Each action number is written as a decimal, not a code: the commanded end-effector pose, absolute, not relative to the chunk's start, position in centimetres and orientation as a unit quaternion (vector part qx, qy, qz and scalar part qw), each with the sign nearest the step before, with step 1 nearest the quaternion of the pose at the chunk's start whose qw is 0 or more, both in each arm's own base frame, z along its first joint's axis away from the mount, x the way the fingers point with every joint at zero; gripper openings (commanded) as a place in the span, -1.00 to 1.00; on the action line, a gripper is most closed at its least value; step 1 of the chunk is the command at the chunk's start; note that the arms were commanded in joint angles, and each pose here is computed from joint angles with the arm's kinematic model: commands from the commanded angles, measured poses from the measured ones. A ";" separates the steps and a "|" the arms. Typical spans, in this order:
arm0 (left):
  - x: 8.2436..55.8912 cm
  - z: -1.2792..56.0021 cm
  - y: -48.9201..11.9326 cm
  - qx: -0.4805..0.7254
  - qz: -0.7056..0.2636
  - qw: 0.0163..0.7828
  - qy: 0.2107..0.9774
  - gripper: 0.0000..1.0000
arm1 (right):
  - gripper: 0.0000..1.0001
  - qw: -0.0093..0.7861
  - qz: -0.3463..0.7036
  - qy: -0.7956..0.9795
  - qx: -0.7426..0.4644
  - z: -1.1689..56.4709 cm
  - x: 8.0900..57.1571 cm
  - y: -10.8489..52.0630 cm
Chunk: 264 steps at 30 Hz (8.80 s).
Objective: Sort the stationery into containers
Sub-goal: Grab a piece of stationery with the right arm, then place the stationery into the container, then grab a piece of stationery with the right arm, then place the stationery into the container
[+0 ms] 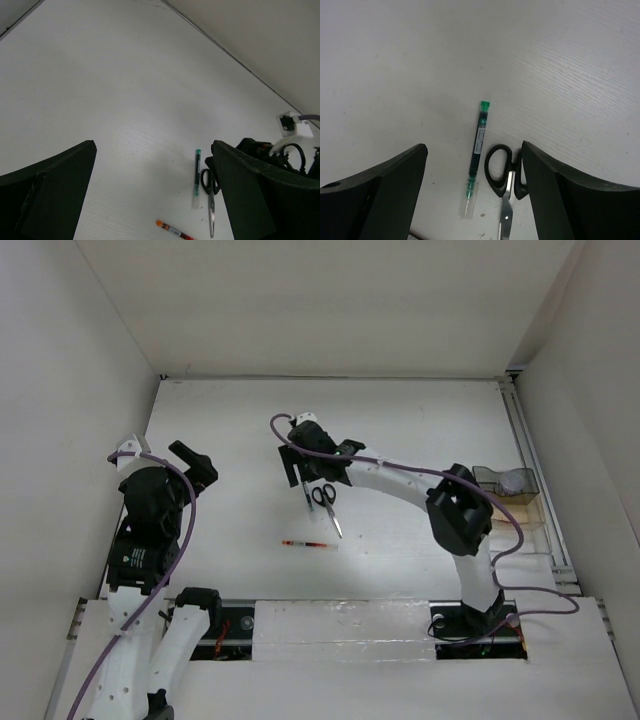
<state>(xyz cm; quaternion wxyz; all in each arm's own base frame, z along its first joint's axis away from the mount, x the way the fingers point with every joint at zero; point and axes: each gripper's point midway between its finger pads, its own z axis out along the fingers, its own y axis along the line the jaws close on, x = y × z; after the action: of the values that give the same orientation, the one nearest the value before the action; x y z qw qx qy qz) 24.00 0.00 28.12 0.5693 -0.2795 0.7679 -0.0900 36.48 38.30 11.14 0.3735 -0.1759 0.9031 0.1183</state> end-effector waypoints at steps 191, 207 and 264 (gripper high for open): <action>28.8 21.0 -0.2 -0.293 -0.047 0.449 0.843 1.00 | 0.52 0.282 0.131 0.815 -0.488 2.2 19.5 39.9; 28.3 21.7 0.3 -0.301 -0.040 0.465 0.832 1.00 | -1.00 0.222 0.154 0.815 -0.513 -0.3 17.5 40.1; 27.6 23.6 -0.3 -0.288 -0.069 0.494 0.818 1.00 | -1.00 0.478 -0.010 0.567 0.671 13.8 25.9 -14.5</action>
<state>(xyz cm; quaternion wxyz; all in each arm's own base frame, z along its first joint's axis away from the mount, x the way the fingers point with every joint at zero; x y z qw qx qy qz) 27.21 -0.13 22.92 0.4815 -0.2926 0.8240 -0.0601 25.54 -13.61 13.67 0.4657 0.6600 0.5894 -0.0062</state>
